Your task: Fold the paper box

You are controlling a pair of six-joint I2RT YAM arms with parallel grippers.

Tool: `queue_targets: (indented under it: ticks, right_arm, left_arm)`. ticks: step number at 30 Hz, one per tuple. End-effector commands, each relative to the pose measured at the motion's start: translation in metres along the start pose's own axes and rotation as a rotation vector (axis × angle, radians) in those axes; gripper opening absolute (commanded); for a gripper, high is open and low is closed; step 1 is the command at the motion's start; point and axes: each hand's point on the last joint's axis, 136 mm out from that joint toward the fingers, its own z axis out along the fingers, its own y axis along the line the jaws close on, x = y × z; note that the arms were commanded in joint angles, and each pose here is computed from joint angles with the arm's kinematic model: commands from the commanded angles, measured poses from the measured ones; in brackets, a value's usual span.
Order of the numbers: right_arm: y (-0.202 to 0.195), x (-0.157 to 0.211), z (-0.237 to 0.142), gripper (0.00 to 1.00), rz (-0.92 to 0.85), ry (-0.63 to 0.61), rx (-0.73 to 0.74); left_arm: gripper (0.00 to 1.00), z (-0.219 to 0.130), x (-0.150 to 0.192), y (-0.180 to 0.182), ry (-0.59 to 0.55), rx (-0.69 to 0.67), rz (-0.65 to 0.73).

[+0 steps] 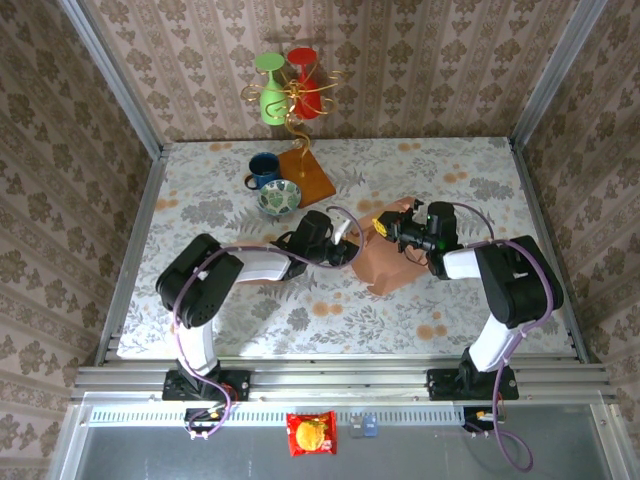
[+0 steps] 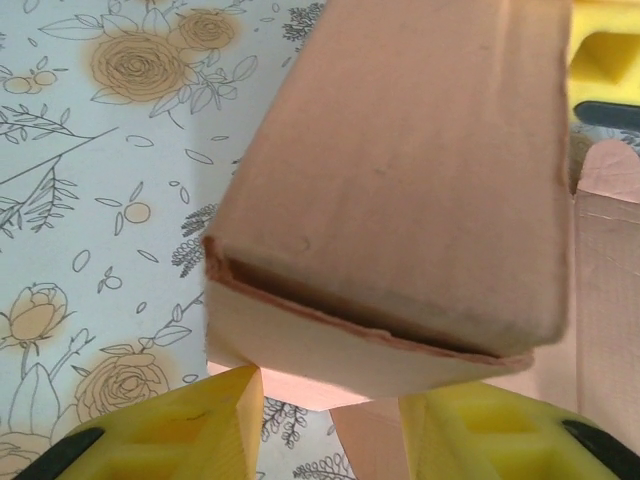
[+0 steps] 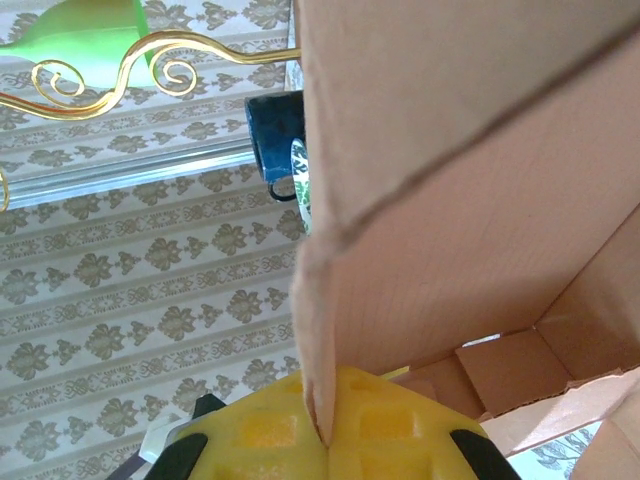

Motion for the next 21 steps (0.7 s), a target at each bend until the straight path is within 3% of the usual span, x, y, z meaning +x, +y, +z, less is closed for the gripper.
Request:
queue_targets:
  ticks: [1,21]
  right_arm:
    - [-0.005,0.006,0.004,0.0,0.005,0.007,-0.016]
    - [-0.027,0.009,0.009,0.0,0.045,-0.062,-0.043]
  left_arm:
    - [0.42,0.004,0.001,0.011,-0.027,-0.064,-0.028]
    - [0.44,0.009,0.005,0.023,-0.077,-0.186,-0.124]
